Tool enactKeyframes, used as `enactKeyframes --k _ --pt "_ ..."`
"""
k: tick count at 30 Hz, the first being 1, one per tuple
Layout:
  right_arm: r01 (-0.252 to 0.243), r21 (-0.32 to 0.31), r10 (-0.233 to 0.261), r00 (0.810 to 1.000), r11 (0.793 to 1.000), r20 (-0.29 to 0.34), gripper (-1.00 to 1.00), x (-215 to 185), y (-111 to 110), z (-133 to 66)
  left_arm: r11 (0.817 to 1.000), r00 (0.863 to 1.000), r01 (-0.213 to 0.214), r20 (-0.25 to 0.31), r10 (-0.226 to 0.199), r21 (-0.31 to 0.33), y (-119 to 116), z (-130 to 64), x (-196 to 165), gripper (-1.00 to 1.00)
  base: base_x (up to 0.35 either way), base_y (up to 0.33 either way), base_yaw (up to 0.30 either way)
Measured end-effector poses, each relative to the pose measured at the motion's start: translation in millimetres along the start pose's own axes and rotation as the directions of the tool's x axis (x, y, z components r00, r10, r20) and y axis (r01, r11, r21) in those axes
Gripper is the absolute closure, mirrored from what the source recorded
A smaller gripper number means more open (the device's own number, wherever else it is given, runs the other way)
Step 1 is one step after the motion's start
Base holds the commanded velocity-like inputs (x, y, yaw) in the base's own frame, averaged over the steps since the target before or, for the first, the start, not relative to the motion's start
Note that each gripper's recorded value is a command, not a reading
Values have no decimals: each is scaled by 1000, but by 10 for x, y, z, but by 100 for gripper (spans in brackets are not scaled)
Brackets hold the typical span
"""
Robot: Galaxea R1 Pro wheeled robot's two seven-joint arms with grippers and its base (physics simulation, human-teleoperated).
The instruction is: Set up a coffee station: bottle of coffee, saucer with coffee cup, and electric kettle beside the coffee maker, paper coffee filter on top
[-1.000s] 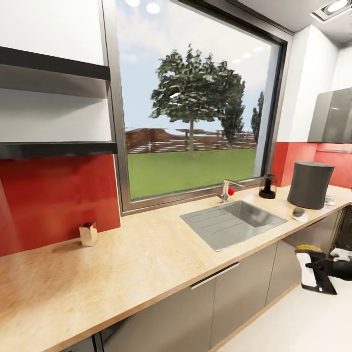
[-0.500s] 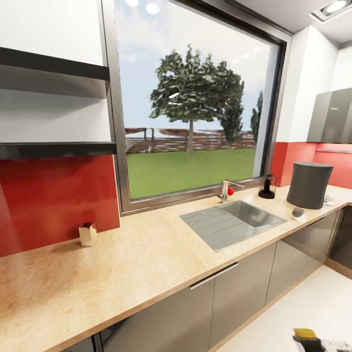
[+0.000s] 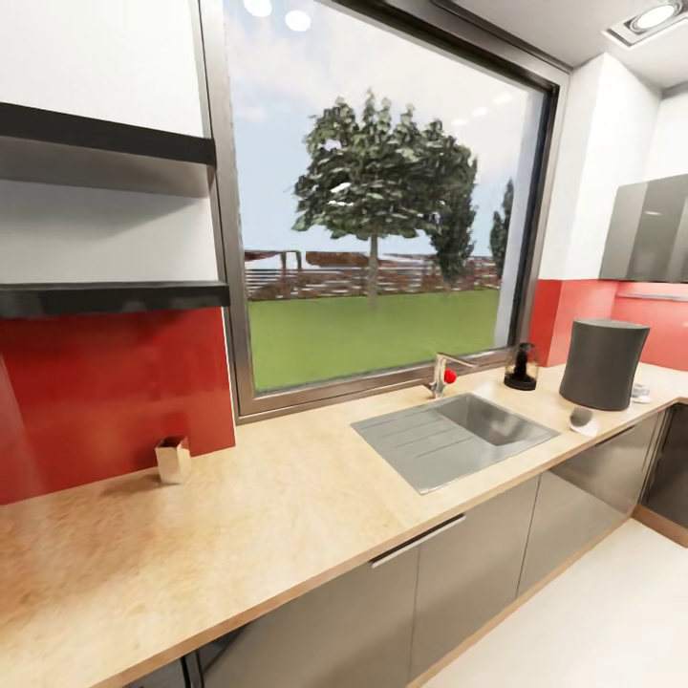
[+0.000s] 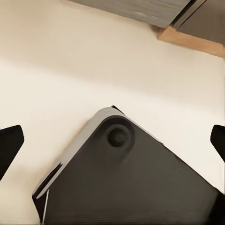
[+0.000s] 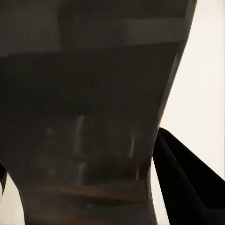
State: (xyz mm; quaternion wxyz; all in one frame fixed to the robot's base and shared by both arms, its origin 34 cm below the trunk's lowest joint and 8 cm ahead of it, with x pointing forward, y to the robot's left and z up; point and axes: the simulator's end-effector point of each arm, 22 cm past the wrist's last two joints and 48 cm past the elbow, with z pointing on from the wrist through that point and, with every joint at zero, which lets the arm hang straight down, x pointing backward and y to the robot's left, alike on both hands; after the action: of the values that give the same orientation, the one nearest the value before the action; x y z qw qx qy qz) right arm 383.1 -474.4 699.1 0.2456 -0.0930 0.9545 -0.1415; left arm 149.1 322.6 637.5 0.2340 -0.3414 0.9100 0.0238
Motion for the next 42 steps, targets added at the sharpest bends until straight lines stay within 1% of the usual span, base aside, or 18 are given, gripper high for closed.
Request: enactKeyframes --k 2,5,7,9,11,15,16,18,20,24,36,42 --pt "12 7 -12 1000 1000 2 100 1 -7 -17 1000 1000 5 -8 -5 8 -72 -28 57 -100 0 0 0" --pt "23 10 -23 1000 1000 14 100 -20 -42 -44 1000 1000 8 2 -8 8 -87 -64 72 -100 0 0 0" --pt "22 18 -24 998 1000 65 100 -125 -123 -70 1000 1000 5 4 -5 4 -81 -97 119 -100 0 0 0" --pt "24 24 -26 994 999 104 100 -196 -181 -99 1000 1000 1 3 -1 2 -78 -126 156 -100 0 0 0" --pt "24 26 -27 992 999 124 100 -212 -204 -124 1000 1000 -1 9 1 -1 -69 -153 170 -100 0 0 0" --pt "21 27 -25 991 999 129 100 -191 -219 -157 1000 1000 -5 22 5 -10 -25 -203 174 -100 0 0 0" --pt "14 29 -18 991 999 130 100 -187 -232 -165 1000 1000 -6 26 6 -13 -11 -217 175 -100 0 0 0" --pt "-9 35 4 991 999 130 100 -177 -260 -179 1000 1000 -9 29 9 -16 8 -241 183 -100 0 0 0" --pt "-47 45 40 990 998 132 100 -166 -295 -194 1000 1000 -12 29 12 -19 22 -264 193 -100 0 0 0" --pt "-73 52 66 989 996 131 100 -149 -319 -190 1000 1000 -17 26 17 -22 37 -274 207 -100 0 0 0" --pt "-77 68 69 991 995 117 100 -71 -410 -183 999 1000 -23 15 24 -33 79 -304 251 -100 0 0 0" --pt "-73 66 66 992 995 108 100 -36 -396 -174 999 1000 -27 7 28 -37 96 -317 275 -100 0 0 0"
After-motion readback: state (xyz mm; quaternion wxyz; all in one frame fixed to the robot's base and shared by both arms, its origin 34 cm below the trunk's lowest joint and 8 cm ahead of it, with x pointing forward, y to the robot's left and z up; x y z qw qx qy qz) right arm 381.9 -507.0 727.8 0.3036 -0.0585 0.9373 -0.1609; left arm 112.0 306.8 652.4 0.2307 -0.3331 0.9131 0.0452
